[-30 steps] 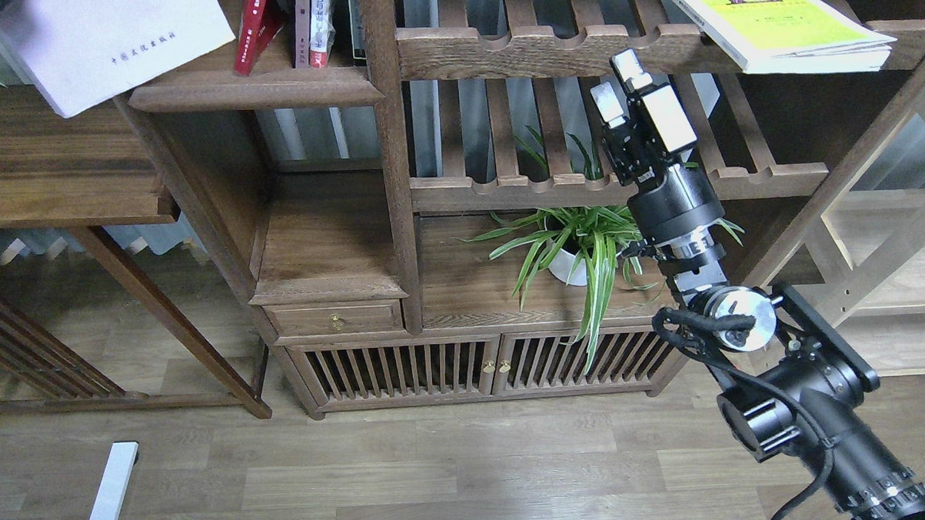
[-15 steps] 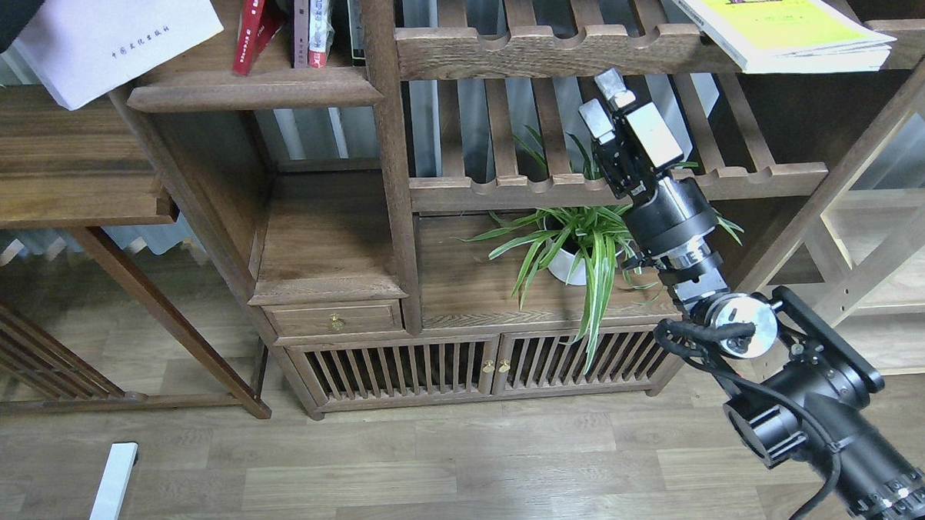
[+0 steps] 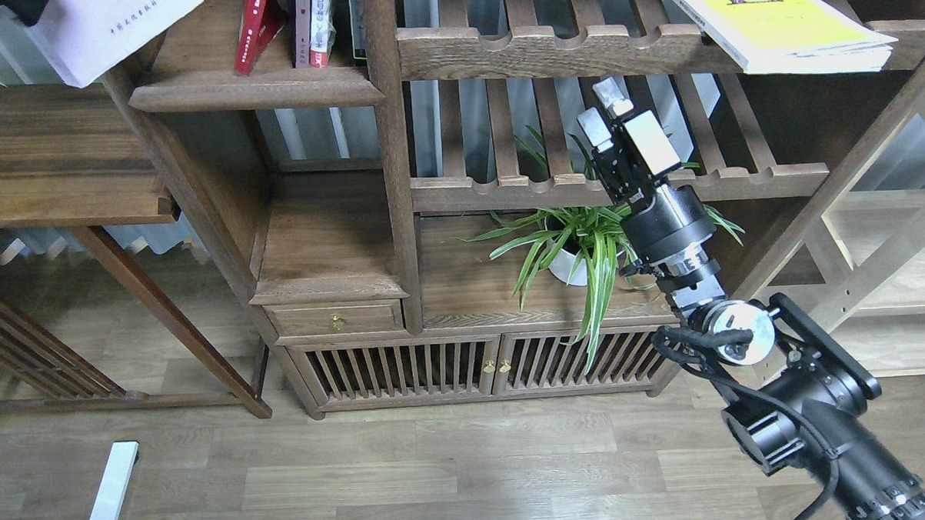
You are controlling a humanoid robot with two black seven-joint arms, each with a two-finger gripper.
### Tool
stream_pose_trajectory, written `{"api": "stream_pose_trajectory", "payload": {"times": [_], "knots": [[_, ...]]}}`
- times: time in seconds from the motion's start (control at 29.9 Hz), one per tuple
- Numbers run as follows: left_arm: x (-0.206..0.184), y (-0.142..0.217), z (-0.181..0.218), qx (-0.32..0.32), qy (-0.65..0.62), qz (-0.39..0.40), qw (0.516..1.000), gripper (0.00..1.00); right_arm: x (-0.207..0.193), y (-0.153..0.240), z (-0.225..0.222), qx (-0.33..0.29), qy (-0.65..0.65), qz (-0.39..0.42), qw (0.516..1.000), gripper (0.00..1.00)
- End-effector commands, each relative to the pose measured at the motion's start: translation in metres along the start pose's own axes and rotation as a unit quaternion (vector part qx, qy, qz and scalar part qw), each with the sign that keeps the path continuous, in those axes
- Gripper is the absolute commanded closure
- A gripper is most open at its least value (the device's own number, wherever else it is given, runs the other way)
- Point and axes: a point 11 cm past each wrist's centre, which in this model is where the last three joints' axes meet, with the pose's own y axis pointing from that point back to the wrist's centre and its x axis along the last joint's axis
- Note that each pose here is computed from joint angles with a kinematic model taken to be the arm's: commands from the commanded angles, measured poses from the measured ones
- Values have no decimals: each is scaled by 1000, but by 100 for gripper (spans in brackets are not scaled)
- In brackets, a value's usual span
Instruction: Organize books on shelf
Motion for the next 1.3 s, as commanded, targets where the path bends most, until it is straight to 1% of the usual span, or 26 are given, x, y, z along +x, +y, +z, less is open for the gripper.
{"api": "stream_pose_trajectory", "payload": {"times": [0.0,0.13,0.33,0.43,0.64,0.94,1.14,1.27], "knots": [[-7,-12,-4,-9,-1,20,1000,100,1,1,2,-1,-3,1,1000,15],[-19,-25,-16,-12,5,35,999,100,1,1,3,0,-4,1,1000,15],[-37,-42,-32,-19,18,85,996,100,1,2,1,1,-2,2,1000,15],[-42,-45,-38,-21,21,109,994,100,2,4,0,2,-2,4,1000,15],[-49,-48,-46,-18,21,117,993,100,5,7,0,3,-3,9,1000,15],[-48,-54,-32,-27,10,122,992,100,10,17,-1,6,-4,21,1000,14],[-32,-51,-19,-23,-23,128,991,100,10,16,1,7,-6,20,1000,14],[-26,-51,-20,-19,-26,134,990,100,10,16,4,4,-9,20,1000,14]]}}
